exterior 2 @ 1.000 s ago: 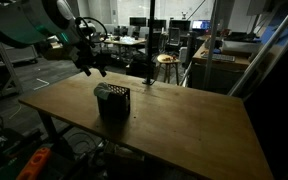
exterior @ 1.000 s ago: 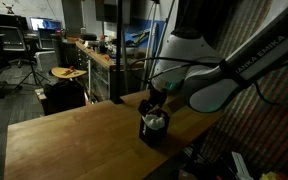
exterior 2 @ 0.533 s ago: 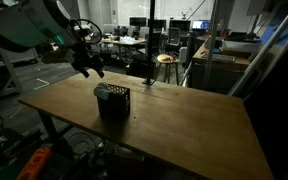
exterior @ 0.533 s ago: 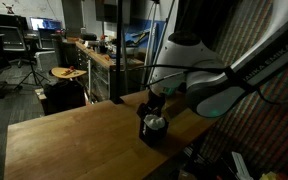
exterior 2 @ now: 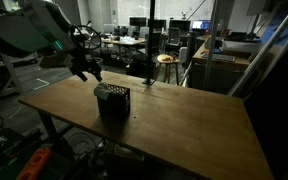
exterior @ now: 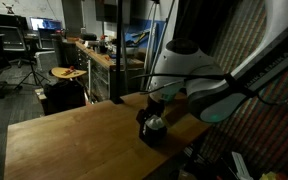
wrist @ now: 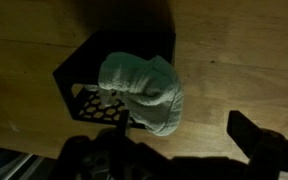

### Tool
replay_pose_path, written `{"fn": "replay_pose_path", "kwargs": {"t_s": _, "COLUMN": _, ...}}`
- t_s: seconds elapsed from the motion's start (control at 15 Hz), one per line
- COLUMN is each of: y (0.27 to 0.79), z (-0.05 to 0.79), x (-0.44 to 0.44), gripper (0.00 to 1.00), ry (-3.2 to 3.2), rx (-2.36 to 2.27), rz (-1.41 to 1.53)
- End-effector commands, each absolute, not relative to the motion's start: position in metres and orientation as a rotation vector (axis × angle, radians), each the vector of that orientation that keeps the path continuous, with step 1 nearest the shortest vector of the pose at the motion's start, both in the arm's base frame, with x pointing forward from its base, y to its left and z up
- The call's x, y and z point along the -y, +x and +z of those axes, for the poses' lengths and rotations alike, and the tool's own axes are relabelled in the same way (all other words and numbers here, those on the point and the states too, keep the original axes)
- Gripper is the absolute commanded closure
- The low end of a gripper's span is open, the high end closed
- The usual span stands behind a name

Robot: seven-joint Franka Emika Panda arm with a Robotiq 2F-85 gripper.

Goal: Pick up the white towel and push it down into the black basket

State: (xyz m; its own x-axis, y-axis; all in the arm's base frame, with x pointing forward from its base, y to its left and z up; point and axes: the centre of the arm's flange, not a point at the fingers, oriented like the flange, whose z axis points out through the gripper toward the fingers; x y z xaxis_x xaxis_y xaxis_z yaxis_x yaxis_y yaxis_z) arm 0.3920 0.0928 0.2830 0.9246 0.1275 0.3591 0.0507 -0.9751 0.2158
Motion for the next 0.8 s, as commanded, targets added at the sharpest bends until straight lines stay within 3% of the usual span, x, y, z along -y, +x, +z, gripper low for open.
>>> {"fn": "replay_pose_path", "kwargs": {"t_s": 0.0, "y": 0.388, "z": 0.272, "x": -0.093, "gripper": 0.0, "ry": 2.91, "rx": -0.135, "rz": 0.59}}
{"fn": "replay_pose_path", "kwargs": {"t_s": 0.73, "y": 0.396, "z": 0.258, "x": -0.078, "gripper": 0.0, "ry": 2.88, "rx": -0.192, "rz": 0.611}}
